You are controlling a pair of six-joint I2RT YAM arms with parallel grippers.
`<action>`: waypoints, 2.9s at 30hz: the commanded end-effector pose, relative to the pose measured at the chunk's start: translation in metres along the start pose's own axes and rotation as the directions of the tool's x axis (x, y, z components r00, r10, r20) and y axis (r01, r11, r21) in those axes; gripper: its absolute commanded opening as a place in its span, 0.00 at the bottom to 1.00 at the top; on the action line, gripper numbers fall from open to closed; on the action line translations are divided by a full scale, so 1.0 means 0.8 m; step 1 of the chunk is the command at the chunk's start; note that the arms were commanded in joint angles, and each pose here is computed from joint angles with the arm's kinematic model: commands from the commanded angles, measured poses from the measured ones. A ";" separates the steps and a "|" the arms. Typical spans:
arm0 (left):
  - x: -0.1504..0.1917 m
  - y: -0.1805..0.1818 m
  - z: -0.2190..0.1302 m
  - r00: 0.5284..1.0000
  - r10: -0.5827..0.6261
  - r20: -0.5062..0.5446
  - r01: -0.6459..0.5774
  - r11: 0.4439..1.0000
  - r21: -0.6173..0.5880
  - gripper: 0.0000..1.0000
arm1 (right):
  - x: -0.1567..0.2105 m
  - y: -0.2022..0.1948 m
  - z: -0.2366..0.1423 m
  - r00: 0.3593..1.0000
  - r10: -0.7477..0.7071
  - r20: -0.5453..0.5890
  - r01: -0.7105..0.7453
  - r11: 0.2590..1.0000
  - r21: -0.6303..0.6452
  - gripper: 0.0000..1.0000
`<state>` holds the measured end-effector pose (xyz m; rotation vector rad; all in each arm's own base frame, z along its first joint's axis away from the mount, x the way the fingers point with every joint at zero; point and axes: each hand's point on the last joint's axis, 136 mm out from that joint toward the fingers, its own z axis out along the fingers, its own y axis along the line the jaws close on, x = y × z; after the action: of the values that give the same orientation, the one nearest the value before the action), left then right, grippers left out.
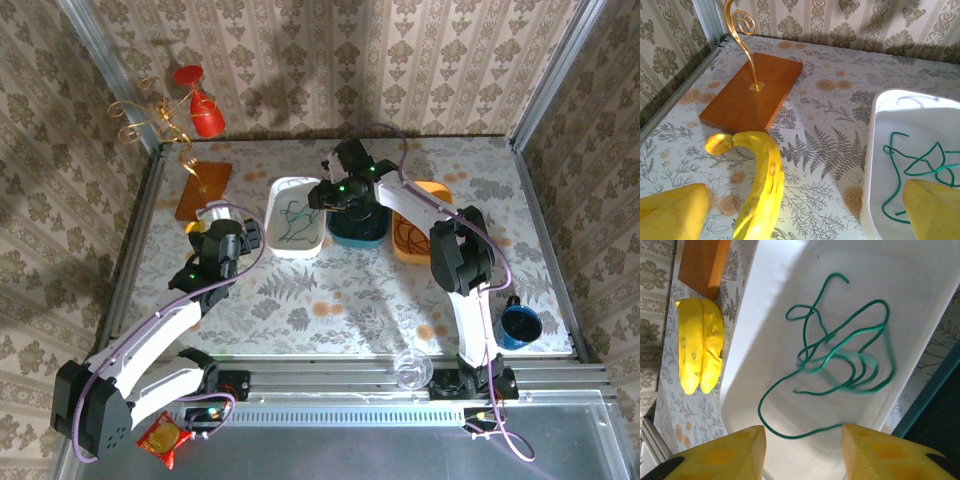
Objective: Untangle the cables
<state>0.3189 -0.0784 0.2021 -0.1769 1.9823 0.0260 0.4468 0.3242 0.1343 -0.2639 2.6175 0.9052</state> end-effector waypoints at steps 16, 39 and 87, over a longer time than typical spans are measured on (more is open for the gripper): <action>0.024 0.082 -0.011 1.000 0.023 -0.021 -0.028 0.964 -0.265 1.00 | 0.013 -0.086 -0.252 0.839 -0.047 0.542 -0.142 0.943 0.302 0.56; 0.071 0.186 0.039 0.985 0.164 -0.045 -0.164 0.839 -0.519 1.00 | 0.107 -0.317 -0.295 0.606 -0.463 0.646 -0.314 0.607 0.730 1.00; 0.065 0.112 0.152 0.974 0.195 0.116 -0.187 0.979 -0.075 1.00 | 0.096 -0.334 -0.244 0.682 -0.399 0.613 -0.145 0.747 0.648 1.00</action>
<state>0.3927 0.0203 0.0931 -0.0467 1.8981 0.2259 0.3925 -0.0134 0.0847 0.0963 1.9640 -0.0807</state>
